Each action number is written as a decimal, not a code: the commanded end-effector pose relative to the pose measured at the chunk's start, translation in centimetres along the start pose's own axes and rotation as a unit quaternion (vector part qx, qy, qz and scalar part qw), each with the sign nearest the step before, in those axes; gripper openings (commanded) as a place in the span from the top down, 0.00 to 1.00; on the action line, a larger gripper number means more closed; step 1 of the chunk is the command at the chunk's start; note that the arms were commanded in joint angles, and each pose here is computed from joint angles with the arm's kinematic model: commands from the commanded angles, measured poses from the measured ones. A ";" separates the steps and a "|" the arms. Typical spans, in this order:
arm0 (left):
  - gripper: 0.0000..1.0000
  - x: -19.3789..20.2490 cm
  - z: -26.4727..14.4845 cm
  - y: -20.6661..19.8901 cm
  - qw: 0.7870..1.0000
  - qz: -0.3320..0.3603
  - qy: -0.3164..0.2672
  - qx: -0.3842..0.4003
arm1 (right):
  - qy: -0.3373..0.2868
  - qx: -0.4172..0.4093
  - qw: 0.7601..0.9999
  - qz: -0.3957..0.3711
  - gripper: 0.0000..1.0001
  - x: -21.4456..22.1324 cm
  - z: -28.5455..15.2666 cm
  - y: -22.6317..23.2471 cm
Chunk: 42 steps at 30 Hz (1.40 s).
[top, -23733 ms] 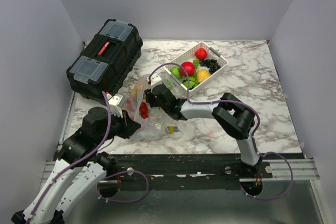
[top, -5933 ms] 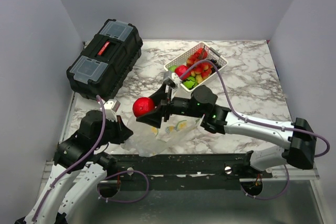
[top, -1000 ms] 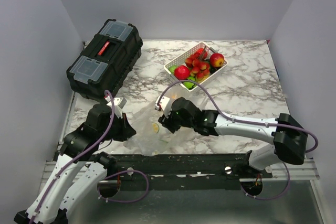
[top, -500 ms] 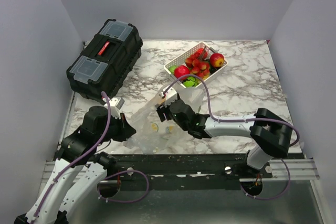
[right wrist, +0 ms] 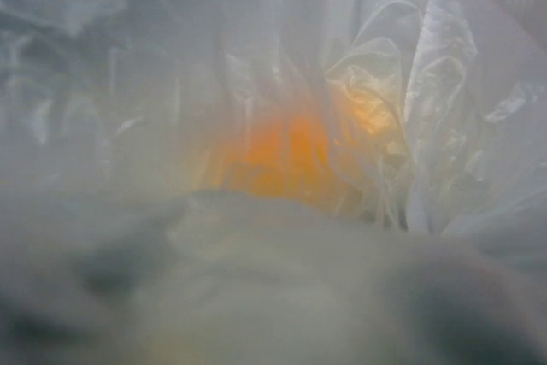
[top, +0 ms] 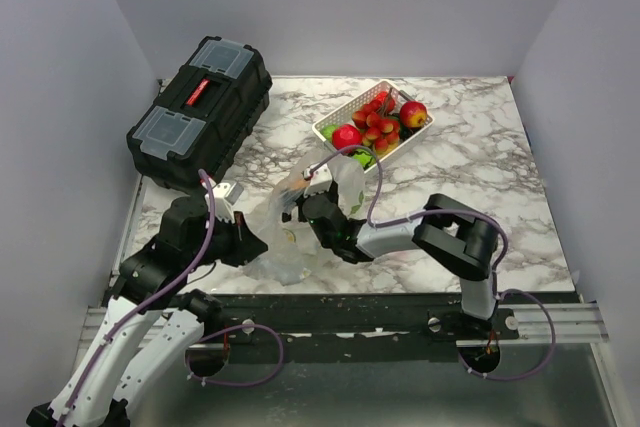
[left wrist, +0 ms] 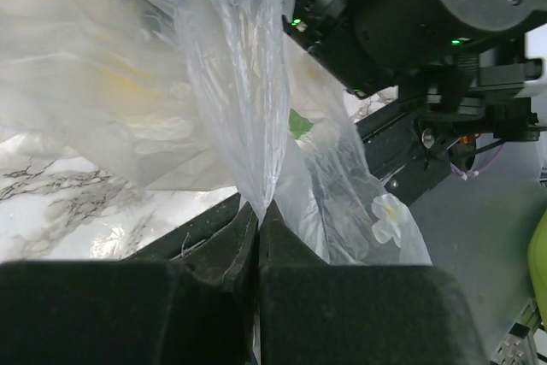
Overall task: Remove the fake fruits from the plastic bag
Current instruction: Take out the fake fruit from the plastic bag.
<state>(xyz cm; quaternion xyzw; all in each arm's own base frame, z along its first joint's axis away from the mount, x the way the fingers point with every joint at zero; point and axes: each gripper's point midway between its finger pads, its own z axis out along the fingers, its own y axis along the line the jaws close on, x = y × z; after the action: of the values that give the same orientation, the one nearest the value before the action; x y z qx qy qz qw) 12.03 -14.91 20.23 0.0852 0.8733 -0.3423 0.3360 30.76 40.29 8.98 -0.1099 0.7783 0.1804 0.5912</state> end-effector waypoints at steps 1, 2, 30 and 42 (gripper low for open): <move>1.00 0.0 0.4 -0.6 1.000 -0.006 0.002 0.020 | -0.061 0.021 0.998 0.025 0.00 -1.5 1.9 0.7; 1.00 0.0 0.5 -0.7 1.000 -0.007 0.003 0.024 | -0.068 0.016 0.997 0.023 0.00 -1.6 2.2 1.0; 1.00 0.4 -0.2 -0.2 1.000 -0.001 0.011 0.005 | 0.034 0.052 0.997 -0.042 0.20 8.1 10.0 1.8; 1.00 -0.4 -2.8 3.3 0.993 -0.013 -0.053 -0.107 | 0.038 0.025 0.998 -0.046 0.34 7.0 9.2 1.0</move>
<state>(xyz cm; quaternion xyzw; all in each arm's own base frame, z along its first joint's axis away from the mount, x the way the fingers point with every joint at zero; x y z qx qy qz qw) 11.87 -12.89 19.38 0.0590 0.8878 -0.2971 0.3464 37.03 47.55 2.83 -0.1037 0.7770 0.1528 0.6018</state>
